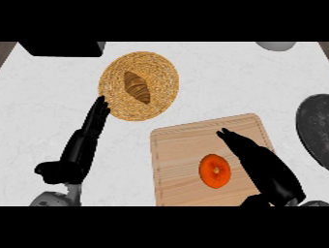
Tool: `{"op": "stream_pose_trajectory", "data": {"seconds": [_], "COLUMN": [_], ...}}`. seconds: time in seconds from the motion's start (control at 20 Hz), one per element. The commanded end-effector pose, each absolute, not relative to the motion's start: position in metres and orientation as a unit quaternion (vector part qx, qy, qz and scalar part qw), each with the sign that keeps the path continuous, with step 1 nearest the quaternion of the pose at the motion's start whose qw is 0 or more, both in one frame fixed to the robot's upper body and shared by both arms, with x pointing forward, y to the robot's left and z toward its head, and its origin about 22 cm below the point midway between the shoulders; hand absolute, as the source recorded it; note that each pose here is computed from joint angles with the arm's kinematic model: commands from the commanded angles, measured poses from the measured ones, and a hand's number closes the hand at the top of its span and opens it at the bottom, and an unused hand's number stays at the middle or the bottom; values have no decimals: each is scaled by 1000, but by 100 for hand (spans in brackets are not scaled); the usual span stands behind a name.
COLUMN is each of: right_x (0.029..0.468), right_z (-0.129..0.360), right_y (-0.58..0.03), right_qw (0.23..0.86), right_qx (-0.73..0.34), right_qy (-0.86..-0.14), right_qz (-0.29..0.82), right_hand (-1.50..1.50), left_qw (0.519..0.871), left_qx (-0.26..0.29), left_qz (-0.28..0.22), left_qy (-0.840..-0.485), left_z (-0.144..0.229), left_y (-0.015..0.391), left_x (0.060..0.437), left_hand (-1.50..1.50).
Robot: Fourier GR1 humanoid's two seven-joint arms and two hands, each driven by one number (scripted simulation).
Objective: Pick the squash from the cutting board and place it in the pan
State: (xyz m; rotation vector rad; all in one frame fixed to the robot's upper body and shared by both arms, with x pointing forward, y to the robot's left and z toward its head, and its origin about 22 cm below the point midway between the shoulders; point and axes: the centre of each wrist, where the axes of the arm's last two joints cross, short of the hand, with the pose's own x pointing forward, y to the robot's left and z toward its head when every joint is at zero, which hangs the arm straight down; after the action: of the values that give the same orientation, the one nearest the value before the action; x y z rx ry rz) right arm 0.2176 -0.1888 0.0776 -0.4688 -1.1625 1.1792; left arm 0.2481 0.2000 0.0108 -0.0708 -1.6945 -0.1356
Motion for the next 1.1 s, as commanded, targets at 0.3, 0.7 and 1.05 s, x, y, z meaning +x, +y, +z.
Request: {"op": "stream_pose_trajectory", "data": {"seconds": [0.3,0.7,1.05], "right_x": [222,224,247], "right_z": [65,38,16], "right_y": [-169,-168,-151], "right_qw": [666,680,680], "right_qx": [-218,-205,-207], "right_qy": [-481,-500,-481], "right_qz": [528,496,513], "right_hand": [-150,-150,-150], "left_qw": [658,665,653], "left_qx": [-27,-27,-32], "left_qz": [-55,-55,-53], "left_qy": [-750,-744,-755], "left_z": [14,-6,-4], "left_y": [216,197,204], "left_x": [251,229,245], "left_hand": [0,0,0]}}
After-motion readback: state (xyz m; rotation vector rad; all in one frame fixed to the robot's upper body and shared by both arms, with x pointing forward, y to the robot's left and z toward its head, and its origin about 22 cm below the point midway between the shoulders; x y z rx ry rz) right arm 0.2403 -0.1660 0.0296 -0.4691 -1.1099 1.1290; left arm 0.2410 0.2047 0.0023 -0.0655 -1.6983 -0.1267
